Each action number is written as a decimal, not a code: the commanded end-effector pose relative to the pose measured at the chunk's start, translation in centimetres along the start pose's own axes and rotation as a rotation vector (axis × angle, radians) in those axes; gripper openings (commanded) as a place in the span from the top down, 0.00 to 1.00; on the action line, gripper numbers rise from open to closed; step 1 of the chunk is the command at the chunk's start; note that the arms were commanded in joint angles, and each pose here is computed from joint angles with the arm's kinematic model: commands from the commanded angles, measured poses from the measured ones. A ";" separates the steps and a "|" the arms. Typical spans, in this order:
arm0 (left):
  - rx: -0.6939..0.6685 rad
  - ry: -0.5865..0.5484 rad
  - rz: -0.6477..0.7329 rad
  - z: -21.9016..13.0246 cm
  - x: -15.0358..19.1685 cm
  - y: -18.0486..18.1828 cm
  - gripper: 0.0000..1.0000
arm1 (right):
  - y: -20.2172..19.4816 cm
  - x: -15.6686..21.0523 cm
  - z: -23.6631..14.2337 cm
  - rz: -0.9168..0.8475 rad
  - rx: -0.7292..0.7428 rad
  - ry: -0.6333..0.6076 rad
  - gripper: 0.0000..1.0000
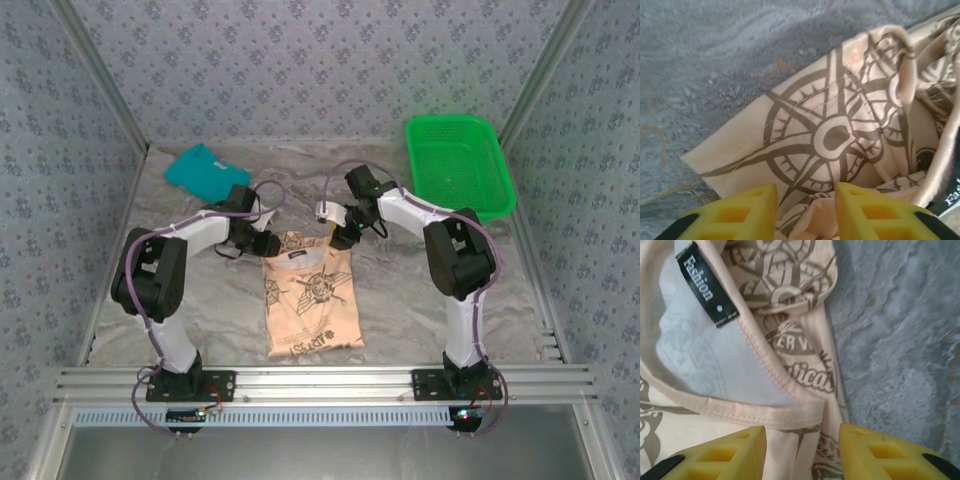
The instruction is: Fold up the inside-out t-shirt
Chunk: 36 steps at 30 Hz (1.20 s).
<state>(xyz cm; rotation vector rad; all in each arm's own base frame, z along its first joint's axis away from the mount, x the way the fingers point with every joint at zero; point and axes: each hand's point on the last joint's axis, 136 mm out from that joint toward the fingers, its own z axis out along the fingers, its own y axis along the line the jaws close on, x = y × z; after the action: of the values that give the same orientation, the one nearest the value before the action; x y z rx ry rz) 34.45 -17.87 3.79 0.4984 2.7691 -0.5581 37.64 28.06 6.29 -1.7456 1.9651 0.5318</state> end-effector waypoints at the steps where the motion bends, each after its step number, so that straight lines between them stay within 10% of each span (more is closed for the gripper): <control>1: 0.031 0.037 -0.029 -1.0 0.7 -1.2 0.60 | -0.3 0.2 -0.7 0.023 -0.017 0.009 0.56; 10: -0.002 -0.114 -0.010 -5.6 0.1 -1.2 0.41 | -0.3 0.5 -1.5 0.025 -0.049 -0.014 0.56; 20: 0.037 -0.022 -0.121 -3.4 2.7 -0.9 0.41 | 0.0 1.3 0.3 -0.011 -0.092 0.077 0.56; 26: 0.062 0.010 -0.123 -2.1 2.2 -1.5 0.51 | 0.6 2.6 2.0 -0.048 -0.113 0.199 0.61; 30: 0.059 0.040 -0.129 -1.2 1.9 -1.2 0.77 | 0.6 2.1 1.6 -0.037 -0.120 0.178 0.91; 36: 0.048 -0.031 -0.129 -4.5 -0.8 -2.4 0.93 | 0.2 1.2 0.0 -0.022 -0.096 0.100 0.96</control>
<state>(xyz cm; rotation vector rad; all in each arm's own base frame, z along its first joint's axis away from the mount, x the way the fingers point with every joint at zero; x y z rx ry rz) 32.23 -17.54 5.02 0.3284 2.8530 -0.6370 37.27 27.37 3.50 -1.9228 2.0419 0.5245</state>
